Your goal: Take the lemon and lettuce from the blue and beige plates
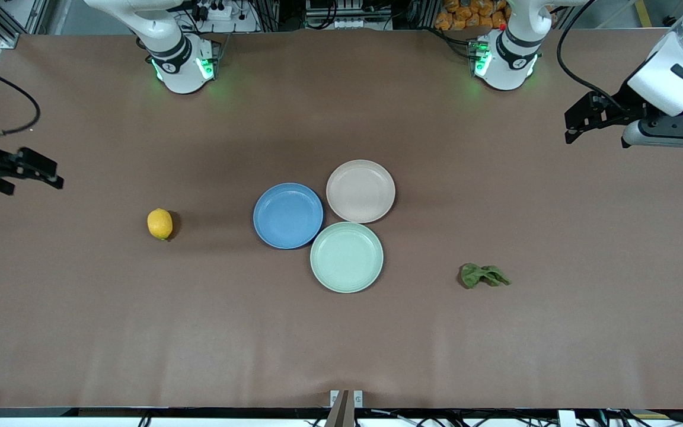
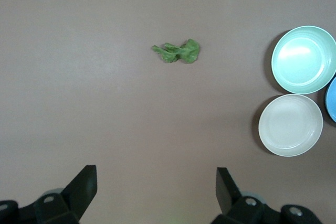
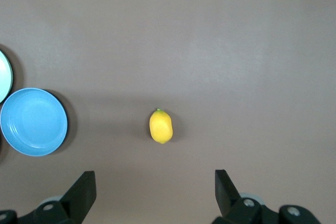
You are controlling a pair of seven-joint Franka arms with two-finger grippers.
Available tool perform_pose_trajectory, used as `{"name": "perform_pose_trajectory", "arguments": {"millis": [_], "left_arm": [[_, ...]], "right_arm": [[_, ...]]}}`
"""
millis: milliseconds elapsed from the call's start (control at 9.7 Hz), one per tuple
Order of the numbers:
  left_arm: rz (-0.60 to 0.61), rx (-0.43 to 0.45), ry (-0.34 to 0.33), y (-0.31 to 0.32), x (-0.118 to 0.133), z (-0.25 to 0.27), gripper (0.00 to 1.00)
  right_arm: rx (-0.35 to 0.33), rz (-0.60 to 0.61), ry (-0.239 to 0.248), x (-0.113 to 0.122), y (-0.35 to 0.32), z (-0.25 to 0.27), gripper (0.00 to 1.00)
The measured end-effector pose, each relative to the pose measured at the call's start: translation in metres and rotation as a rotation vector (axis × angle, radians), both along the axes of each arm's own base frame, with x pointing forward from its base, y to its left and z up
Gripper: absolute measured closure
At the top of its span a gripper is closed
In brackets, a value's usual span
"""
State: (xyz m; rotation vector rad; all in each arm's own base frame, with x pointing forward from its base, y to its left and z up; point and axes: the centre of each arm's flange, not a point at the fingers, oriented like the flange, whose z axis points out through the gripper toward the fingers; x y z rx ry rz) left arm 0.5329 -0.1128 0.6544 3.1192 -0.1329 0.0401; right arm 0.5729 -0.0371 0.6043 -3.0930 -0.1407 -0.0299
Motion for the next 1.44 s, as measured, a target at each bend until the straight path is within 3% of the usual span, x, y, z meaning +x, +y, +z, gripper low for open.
{"name": "perform_pose_trajectory", "arguments": {"millis": [825,1443], "left_arm": [[0.000,0.000,0.000,0.000,0.000,0.000,0.00],[0.000,0.000,0.001,0.000,0.000,0.000,0.00]], "right_arm": [[-0.049,-0.016,0.089,-0.017,0.010,0.029,0.00],[-0.078,-0.043,0.022,-0.006,0.014,0.031,0.00]]}}
